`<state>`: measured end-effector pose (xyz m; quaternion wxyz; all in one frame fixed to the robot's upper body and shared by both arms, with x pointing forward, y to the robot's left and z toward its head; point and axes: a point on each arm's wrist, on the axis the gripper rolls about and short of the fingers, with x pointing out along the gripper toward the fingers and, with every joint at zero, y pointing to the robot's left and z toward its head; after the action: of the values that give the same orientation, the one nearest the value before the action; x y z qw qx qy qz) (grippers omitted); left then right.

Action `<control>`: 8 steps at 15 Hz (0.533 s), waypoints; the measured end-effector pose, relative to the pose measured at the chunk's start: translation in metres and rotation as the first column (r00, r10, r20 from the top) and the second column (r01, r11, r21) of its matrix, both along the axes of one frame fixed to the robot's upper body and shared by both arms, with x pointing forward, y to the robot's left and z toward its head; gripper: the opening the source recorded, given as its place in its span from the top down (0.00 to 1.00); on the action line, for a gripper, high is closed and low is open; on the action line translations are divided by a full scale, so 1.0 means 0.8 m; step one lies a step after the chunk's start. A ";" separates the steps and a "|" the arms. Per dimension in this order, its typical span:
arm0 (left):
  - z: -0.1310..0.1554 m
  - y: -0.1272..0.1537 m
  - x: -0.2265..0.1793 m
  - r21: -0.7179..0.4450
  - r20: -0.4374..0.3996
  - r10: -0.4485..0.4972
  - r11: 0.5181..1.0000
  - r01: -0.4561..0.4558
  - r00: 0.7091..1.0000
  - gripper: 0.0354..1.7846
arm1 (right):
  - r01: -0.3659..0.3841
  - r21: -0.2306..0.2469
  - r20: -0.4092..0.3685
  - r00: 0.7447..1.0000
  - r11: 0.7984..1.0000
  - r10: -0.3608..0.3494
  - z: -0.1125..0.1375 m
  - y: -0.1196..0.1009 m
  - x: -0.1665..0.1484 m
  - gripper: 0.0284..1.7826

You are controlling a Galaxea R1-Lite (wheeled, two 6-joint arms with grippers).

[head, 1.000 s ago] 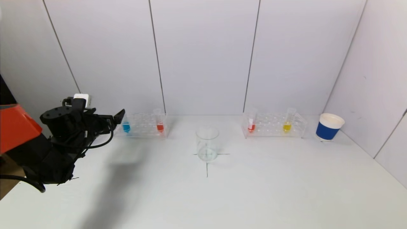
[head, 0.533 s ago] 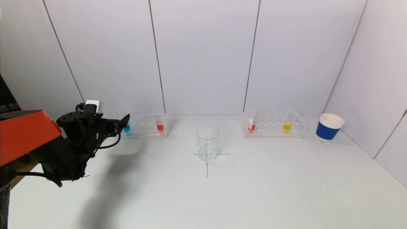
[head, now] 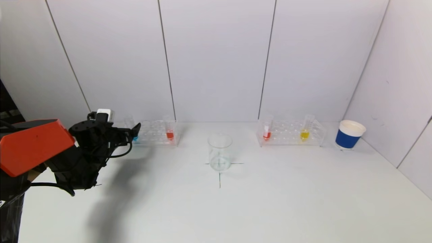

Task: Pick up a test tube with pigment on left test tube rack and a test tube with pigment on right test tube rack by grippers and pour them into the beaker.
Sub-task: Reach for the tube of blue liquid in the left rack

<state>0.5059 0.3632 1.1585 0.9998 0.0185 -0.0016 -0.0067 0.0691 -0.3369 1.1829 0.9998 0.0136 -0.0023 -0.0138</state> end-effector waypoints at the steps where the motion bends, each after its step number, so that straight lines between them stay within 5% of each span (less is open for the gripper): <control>1: -0.001 0.000 0.001 0.000 0.000 0.000 1.000 0.000 1.000 0.01 | 0.000 0.000 0.000 1.000 1.000 0.000 0.000 0.000 0.000 0.00; 8: -0.005 0.000 0.006 0.006 -0.002 -0.007 1.000 0.007 1.000 0.01 | 0.000 0.000 0.000 1.000 1.000 0.000 0.000 0.000 0.000 0.00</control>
<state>0.5106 0.3632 1.1543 0.9997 0.0214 -0.0009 -0.0101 0.0691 -0.3369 1.1829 0.9998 0.0136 -0.0023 -0.0138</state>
